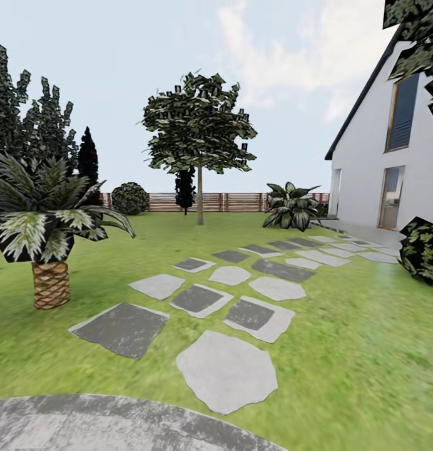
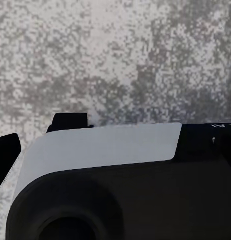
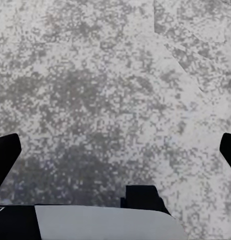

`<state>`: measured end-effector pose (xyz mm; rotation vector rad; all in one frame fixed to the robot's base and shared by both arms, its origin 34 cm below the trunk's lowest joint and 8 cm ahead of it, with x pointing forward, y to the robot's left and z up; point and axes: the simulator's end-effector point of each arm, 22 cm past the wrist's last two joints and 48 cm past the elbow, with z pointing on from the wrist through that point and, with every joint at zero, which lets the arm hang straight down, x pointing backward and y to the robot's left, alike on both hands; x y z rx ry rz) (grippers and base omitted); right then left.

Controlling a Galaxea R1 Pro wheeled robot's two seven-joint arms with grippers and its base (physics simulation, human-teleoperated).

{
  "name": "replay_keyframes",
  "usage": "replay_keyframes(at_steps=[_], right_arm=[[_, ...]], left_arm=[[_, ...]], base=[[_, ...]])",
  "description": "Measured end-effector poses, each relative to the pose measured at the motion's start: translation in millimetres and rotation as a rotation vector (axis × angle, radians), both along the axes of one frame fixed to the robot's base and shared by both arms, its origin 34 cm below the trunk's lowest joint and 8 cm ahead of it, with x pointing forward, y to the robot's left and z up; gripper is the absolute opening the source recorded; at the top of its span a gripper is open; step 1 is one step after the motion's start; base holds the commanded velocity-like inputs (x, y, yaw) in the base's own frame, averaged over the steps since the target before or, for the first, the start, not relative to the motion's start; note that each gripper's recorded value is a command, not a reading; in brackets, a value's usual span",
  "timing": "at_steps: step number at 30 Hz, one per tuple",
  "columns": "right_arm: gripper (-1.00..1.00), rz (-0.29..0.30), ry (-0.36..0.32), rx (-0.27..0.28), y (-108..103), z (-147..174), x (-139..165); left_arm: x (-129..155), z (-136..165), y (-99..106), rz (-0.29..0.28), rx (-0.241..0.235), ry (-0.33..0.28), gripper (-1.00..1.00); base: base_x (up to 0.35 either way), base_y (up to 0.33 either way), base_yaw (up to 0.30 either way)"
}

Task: Take the three Easter eggs out of the wicker basket on the lawn in the garden, then place them on the lawn next to a single tree (choose any tree) so that all three eggs are next to the same tree and none are left in the basket.

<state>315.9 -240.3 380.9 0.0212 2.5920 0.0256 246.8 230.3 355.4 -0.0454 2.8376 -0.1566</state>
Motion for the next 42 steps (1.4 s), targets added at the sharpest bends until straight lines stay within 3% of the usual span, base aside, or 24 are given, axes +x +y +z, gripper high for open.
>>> replay_keyframes(at_steps=[42], right_arm=[[1.0, -0.001, 0.042, 0.0, -0.1, -7.5, -14.3]], left_arm=[[-15.2, -4.5, 0.0, 0.0, 0.0, 0.041, 1.0]], base=[[0.317, -0.075, 0.0]])
